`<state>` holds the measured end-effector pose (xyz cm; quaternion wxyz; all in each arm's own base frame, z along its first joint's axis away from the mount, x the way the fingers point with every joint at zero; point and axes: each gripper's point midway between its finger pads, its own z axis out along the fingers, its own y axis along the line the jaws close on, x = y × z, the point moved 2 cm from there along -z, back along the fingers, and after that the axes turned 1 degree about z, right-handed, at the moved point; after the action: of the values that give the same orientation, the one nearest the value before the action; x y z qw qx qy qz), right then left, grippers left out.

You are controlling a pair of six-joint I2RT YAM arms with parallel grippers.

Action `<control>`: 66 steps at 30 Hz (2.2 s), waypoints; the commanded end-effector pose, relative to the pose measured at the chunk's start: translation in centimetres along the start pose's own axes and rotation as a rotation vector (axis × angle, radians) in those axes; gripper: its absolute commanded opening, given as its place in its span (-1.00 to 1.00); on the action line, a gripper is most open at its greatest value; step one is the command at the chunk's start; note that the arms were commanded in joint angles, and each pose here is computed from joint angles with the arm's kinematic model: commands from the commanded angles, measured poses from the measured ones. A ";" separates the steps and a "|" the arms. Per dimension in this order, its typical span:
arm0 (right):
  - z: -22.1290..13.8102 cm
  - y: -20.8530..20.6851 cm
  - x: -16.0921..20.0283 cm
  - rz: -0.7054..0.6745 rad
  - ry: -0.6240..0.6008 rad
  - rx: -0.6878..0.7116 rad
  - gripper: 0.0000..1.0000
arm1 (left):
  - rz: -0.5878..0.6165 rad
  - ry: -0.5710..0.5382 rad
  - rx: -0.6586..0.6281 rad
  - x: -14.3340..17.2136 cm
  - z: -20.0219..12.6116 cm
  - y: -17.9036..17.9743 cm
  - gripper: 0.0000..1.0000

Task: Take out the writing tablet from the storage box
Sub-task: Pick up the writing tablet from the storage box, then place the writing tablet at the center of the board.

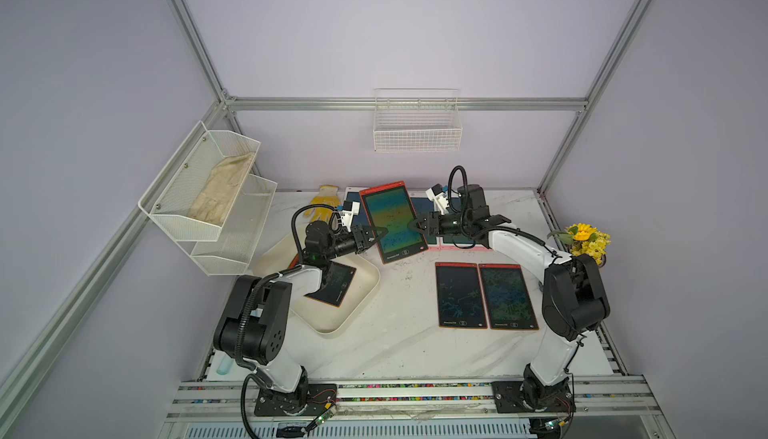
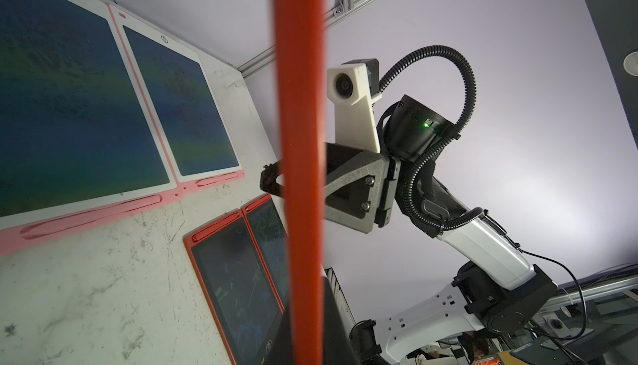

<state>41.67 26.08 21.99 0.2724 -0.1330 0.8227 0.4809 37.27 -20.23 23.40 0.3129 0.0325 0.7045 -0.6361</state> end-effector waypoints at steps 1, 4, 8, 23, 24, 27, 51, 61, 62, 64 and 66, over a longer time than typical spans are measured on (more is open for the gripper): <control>-2.0 -0.7 -1.4 -0.005 -0.082 0.086 0.04 | 0.140 -0.019 0.095 -2.6 0.7 -4.3 -1.00; -3.3 -1.6 -1.9 0.012 -0.118 0.134 0.05 | 0.124 -0.003 0.091 -2.4 0.8 -4.2 -1.00; -5.4 -2.4 -2.7 0.021 -0.176 0.188 0.05 | 0.089 0.060 0.072 -0.8 0.8 -4.0 -1.00; -8.5 -1.5 -2.6 0.019 -0.233 0.238 0.05 | -0.033 0.371 -0.345 9.7 1.7 0.5 -1.00; -8.6 -1.4 -2.6 0.015 -0.234 0.240 0.05 | -0.040 0.384 -0.362 10.2 1.7 1.0 -1.00; -8.8 -1.3 -2.3 0.015 -0.234 0.243 0.05 | -0.057 0.416 -0.404 11.2 2.0 2.0 -1.00; -8.4 -2.1 -0.5 0.016 -0.199 0.242 0.07 | -0.170 0.520 -0.576 13.9 3.3 6.0 -0.38; -8.3 -2.2 -0.3 0.005 -0.194 0.239 0.08 | -0.171 0.525 -0.654 13.9 2.8 7.2 -0.03; -8.4 -2.2 -0.3 0.004 -0.193 0.239 0.08 | -0.171 0.527 -0.664 13.9 2.7 7.3 0.00; -8.3 -2.1 -0.3 0.001 -0.191 0.236 0.08 | -0.175 0.534 -0.677 14.0 2.6 7.6 0.05; -8.4 -2.2 -0.3 0.001 -0.191 0.238 0.08 | -0.177 0.536 -0.693 14.1 2.5 7.9 0.07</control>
<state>40.65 17.57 23.19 0.3531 -0.0380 0.8509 0.3871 29.18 -26.47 9.68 0.0451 0.0354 0.9218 -0.3834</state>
